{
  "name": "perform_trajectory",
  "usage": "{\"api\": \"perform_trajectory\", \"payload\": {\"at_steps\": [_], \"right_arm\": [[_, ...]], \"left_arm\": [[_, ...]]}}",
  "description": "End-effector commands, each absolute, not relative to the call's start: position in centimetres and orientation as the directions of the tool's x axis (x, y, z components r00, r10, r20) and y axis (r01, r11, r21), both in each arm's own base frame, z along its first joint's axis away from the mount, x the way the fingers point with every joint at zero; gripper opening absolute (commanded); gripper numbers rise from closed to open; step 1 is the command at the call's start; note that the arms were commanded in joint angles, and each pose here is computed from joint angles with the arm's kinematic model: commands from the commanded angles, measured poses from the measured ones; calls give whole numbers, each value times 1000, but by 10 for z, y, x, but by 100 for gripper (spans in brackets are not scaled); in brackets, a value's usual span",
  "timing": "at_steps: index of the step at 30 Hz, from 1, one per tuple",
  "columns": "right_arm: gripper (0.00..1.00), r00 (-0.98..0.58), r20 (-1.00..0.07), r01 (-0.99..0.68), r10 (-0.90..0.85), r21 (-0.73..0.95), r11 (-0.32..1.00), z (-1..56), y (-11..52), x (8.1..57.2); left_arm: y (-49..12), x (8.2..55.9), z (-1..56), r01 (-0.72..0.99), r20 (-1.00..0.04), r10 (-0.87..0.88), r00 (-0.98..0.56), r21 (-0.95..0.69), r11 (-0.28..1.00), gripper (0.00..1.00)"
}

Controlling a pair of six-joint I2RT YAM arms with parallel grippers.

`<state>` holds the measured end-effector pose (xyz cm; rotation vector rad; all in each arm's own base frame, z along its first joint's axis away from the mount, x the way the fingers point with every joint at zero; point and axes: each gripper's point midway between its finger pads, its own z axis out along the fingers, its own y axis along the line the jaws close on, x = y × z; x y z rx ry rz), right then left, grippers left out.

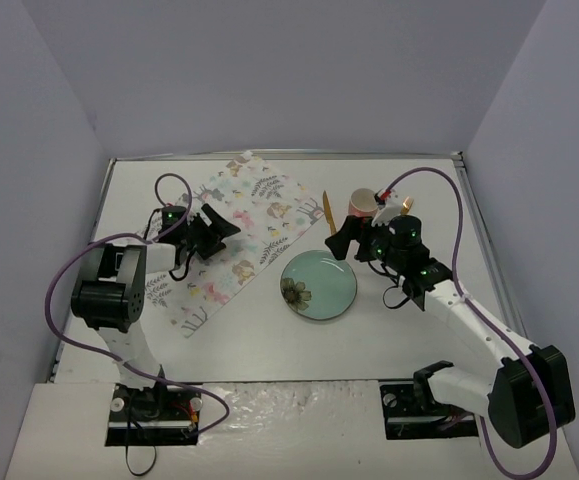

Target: Set the dinner table for one person

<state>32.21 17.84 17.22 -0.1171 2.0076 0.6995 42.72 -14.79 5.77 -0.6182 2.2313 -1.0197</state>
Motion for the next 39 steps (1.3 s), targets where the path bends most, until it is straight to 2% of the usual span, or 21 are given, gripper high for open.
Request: {"api": "perform_trajectory", "payload": {"at_steps": [1,4,7,11,13,15,17,22,30,39], "right_arm": [[100,-435,-870,-372,232,409,833,197,169,327],[100,-444,-864,-357,237,414,837,192,164,325],[100,-438,-866,-347,240,409,844,192,159,322],[100,-441,-868,-329,230,394,858,187,151,321],[100,-445,-863,-307,238,397,865,185,145,321],[100,-441,-862,-297,251,404,865,186,143,320],[100,-428,-863,-291,268,412,863,191,140,318],[100,-415,-864,-296,285,425,855,198,138,313],[100,-391,-865,-302,315,444,844,207,134,305],[100,-401,-861,-308,312,448,840,207,137,308]], "left_arm": [[-148,445,80,-104,-398,-626,-671,-785,611,71],[-153,444,84,-101,-385,-624,-680,-794,599,71],[-156,444,107,-75,-427,-606,-671,-773,629,71],[-162,429,148,-31,-557,-502,-661,-648,761,80],[-162,420,166,9,-621,-438,-650,-583,813,87],[-171,408,175,51,-642,-398,-655,-563,825,93],[-183,390,176,94,-642,-363,-675,-563,821,97],[-206,352,157,174,-623,-280,-730,-566,806,97],[-252,300,130,332,-581,-150,-800,-636,697,97],[-274,286,106,355,-519,-90,-850,-689,632,96]]}}
